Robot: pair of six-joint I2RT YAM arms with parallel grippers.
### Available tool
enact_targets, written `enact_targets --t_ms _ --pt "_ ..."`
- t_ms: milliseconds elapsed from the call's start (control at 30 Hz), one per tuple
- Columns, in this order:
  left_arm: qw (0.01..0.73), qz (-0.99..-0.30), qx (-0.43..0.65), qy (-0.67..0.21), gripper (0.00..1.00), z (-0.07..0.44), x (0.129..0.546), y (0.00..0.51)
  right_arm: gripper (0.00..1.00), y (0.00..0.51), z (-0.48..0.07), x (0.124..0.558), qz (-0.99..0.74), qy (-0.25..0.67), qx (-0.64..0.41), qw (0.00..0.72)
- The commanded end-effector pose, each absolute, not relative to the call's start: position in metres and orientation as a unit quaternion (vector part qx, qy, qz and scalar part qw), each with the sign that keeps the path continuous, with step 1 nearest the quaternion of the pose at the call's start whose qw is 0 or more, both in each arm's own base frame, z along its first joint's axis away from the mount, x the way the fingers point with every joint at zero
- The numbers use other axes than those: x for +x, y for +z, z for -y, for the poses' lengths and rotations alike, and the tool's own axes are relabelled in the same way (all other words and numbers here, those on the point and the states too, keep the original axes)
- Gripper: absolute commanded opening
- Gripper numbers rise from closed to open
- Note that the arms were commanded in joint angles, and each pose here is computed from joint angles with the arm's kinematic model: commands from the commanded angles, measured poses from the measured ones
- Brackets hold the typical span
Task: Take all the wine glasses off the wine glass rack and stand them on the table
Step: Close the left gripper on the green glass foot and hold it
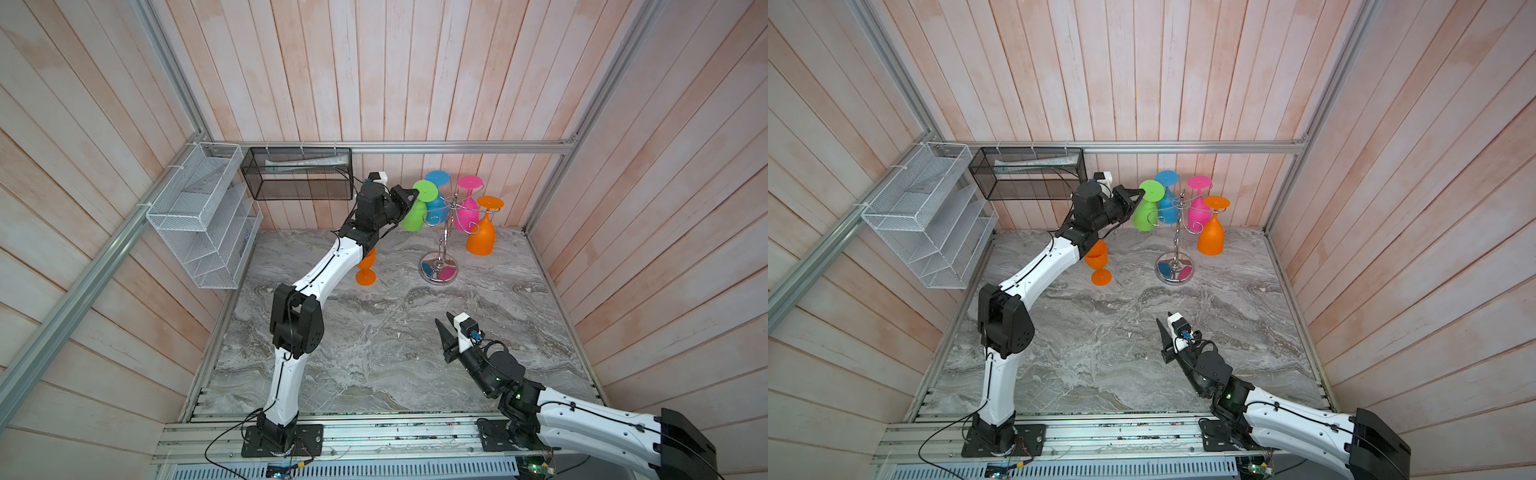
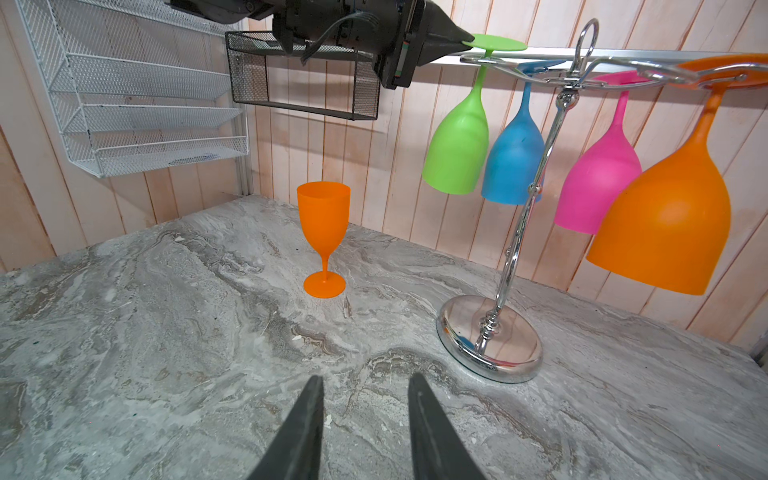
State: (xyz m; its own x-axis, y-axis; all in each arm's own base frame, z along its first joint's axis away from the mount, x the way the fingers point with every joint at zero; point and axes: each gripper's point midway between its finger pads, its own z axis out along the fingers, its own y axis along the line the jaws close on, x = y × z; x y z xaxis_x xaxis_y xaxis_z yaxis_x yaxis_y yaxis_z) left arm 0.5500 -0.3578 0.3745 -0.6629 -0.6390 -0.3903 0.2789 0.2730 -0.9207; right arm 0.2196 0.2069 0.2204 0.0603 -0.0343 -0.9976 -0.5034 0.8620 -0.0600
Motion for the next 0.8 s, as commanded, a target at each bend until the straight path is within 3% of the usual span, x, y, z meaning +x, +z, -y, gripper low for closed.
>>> enact_targets --t_ms 0,767 --pt "0.403 -0.69 -0.119 -0.589 0.04 0.361 0.547 0.388 0.35 0.223 -0.206 0.217 -0.661 0.175 -0.201 0.702" --pt "0.432 -0.68 -0.144 -0.575 0.0 0.336 0.538 0.405 0.35 0.22 -0.205 0.217 -0.663 0.174 -0.198 0.7"
